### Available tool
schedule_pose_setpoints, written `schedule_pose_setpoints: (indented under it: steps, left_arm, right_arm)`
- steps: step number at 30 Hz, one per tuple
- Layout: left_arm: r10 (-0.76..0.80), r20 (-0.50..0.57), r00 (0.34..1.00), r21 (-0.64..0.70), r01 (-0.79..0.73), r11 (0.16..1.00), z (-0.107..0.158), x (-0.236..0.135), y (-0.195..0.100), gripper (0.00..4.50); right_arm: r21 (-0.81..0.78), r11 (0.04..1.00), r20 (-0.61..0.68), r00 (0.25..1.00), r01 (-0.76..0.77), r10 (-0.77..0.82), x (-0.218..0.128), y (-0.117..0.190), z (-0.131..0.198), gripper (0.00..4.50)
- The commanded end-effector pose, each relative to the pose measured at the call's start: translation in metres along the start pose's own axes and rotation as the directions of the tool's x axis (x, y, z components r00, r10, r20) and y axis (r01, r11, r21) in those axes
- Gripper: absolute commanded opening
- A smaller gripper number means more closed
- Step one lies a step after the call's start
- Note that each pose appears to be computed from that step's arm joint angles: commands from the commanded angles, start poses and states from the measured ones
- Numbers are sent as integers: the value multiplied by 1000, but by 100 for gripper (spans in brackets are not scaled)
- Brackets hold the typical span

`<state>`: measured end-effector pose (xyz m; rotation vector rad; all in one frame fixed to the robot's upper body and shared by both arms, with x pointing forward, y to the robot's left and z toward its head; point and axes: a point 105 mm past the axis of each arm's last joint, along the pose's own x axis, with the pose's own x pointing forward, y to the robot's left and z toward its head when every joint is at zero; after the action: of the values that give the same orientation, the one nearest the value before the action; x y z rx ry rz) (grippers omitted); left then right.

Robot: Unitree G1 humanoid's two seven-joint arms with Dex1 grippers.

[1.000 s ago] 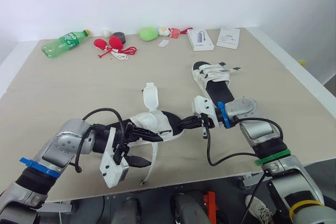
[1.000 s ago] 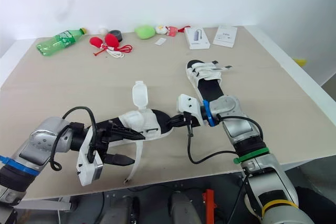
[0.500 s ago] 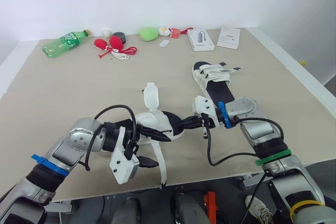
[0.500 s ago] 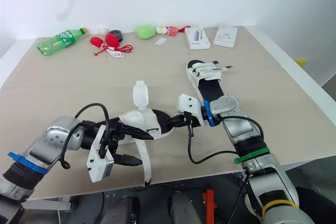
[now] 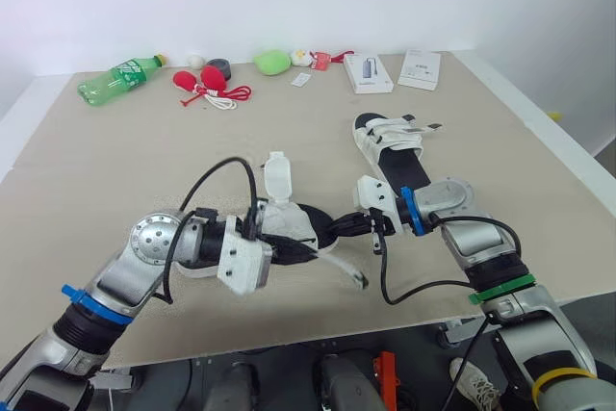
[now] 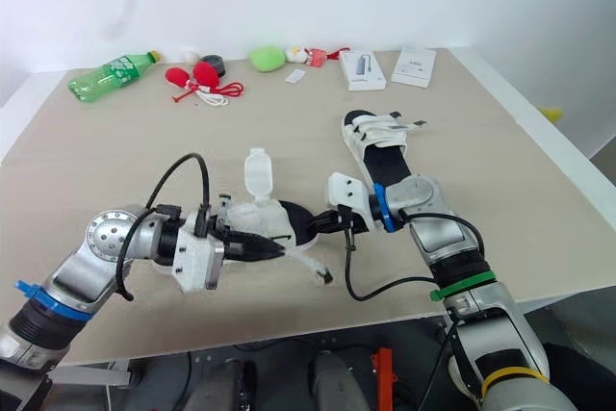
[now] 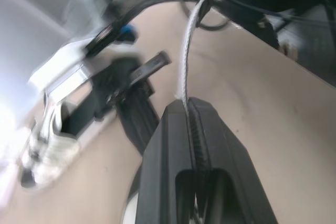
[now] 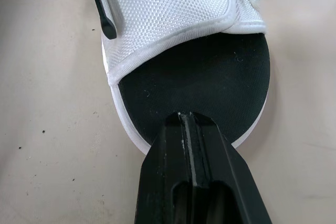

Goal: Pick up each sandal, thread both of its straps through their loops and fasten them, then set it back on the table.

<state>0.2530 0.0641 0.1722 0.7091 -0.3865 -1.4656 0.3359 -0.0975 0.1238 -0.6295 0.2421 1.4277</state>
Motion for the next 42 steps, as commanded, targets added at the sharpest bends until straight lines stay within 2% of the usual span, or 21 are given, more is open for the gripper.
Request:
schedule_pose_setpoints:
  steps: [1,4,8,15,19,25,33,40,42]
  left_arm:
    - [107,5,994,-213,-104,971,4,-8,14,6]
    - [214,-25,977,-428,-204,881,-2,-17,24,6]
    - [324,-93,941,-575,-317,754,-13,-29,28,6]
    - [472,-212,856,-655,-483,581,-32,-56,26,6]
    - [535,-227,814,-720,-510,471,-40,-58,26,6]
    - [547,-197,814,-797,-457,394,-41,-53,24,6]
    - [574,-245,781,-830,-475,291,-54,-57,25,6]
    - [573,-280,771,-777,-532,337,-58,-66,24,6]
    - [579,-284,764,-763,-546,346,-58,-67,25,59]
  right_arm:
    - [7,1000,-27,1000,7,-7,-5,2,-6,0]
    - [6,1000,-29,1000,6,-6,-5,2,-7,0]
    - [6,1000,-32,999,4,-4,-6,3,-8,0]
    - [4,1000,-41,999,2,-2,-9,3,-9,0]
    - [0,1000,-38,999,-2,2,-7,3,-8,0]
    - [-4,1000,-38,999,-5,4,-7,2,-7,0]
    - [-4,1000,-37,999,-7,6,-6,2,-6,0]
    - [-1,1000,-40,999,-5,5,-7,0,-7,0]
    - [-2,1000,-40,999,-6,6,-7,0,-7,0]
